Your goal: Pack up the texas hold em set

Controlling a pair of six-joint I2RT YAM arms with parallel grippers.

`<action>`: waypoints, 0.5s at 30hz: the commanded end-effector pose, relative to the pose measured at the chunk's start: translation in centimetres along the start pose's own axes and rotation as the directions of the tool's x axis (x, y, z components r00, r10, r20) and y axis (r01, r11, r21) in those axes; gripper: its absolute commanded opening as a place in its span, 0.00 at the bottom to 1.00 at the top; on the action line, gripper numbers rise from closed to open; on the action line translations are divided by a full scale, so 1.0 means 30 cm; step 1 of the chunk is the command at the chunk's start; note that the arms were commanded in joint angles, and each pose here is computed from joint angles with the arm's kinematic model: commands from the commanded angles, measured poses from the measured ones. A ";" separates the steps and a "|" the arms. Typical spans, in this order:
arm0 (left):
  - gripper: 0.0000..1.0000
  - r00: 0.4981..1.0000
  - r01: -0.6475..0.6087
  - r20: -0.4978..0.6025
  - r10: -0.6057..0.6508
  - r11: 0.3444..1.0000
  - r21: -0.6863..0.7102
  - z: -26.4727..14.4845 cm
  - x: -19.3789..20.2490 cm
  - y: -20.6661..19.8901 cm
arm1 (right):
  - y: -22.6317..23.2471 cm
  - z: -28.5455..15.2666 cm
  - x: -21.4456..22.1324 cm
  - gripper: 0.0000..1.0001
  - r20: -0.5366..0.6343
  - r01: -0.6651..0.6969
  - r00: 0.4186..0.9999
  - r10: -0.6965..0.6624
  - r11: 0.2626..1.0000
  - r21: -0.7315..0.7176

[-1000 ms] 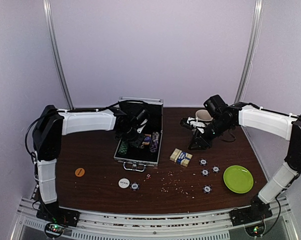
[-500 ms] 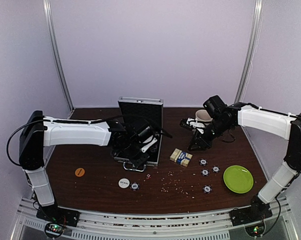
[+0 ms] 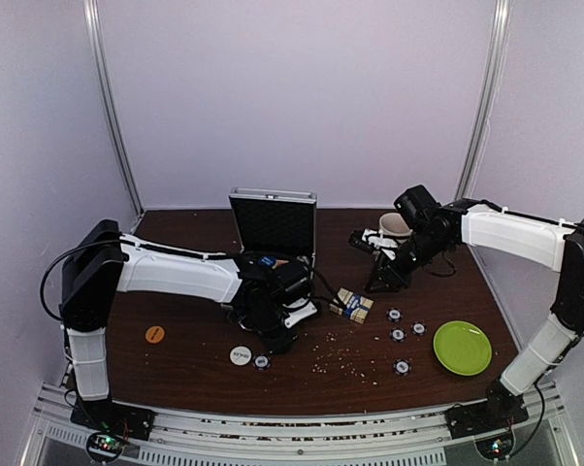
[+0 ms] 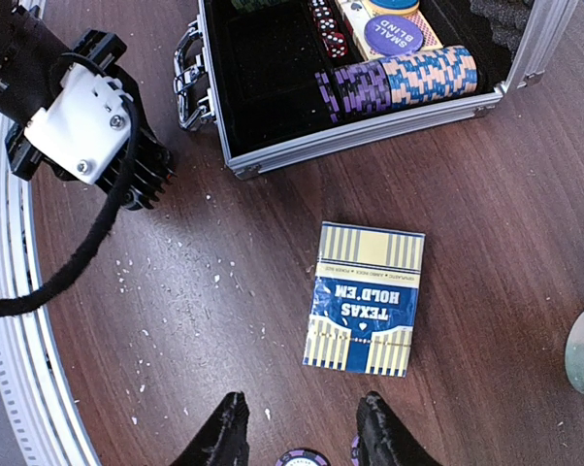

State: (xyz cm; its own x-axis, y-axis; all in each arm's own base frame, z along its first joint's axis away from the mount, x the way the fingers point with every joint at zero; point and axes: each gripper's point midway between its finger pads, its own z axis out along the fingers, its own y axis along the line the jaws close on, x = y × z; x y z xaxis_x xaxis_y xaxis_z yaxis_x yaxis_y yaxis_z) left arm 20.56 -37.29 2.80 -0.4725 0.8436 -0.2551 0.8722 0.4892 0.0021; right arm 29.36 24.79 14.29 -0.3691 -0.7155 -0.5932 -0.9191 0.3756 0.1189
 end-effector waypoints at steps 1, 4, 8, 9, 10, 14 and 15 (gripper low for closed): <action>0.34 1.000 -0.005 0.027 0.005 1.000 -0.016 -0.012 -0.055 0.010 | -0.005 -0.013 -0.020 0.39 0.013 0.011 1.000 -0.011 1.000 0.000; 0.33 1.000 -0.002 0.015 0.002 1.000 -0.020 0.004 -0.053 0.012 | -0.005 -0.011 -0.017 0.39 0.010 0.010 1.000 -0.010 1.000 0.000; 0.31 1.000 -0.002 0.015 0.003 1.000 -0.015 0.014 -0.062 0.010 | -0.005 -0.011 -0.017 0.39 0.010 0.011 1.000 -0.011 1.000 0.000; 0.31 1.000 -0.004 0.015 0.004 1.000 -0.018 0.015 -0.064 0.011 | -0.005 -0.011 -0.017 0.39 0.010 0.011 1.000 -0.011 1.000 0.000; 0.30 1.000 -0.006 0.018 0.006 1.000 -0.020 0.014 -0.069 0.012 | -0.005 -0.010 -0.017 0.39 0.009 0.010 1.000 -0.010 1.000 0.000; 0.27 1.000 -0.010 0.014 0.011 1.000 -0.022 0.020 -0.071 0.013 | -0.006 -0.006 -0.013 0.39 0.006 0.008 1.000 -0.008 1.000 -0.001; 0.27 1.000 -0.011 0.014 0.011 1.000 -0.023 0.022 -0.072 0.014 | -0.006 -0.006 -0.013 0.39 0.005 0.008 1.000 -0.008 1.000 -0.001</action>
State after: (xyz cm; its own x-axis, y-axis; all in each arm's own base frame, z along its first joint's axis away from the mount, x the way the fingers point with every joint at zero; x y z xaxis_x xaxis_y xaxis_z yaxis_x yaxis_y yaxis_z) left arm 21.46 -38.42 2.73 -0.4721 0.8427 -0.2589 0.8702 0.4924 0.0161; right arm 29.35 24.78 14.28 -0.3692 -0.7158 -0.5927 -0.9192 0.3754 0.1191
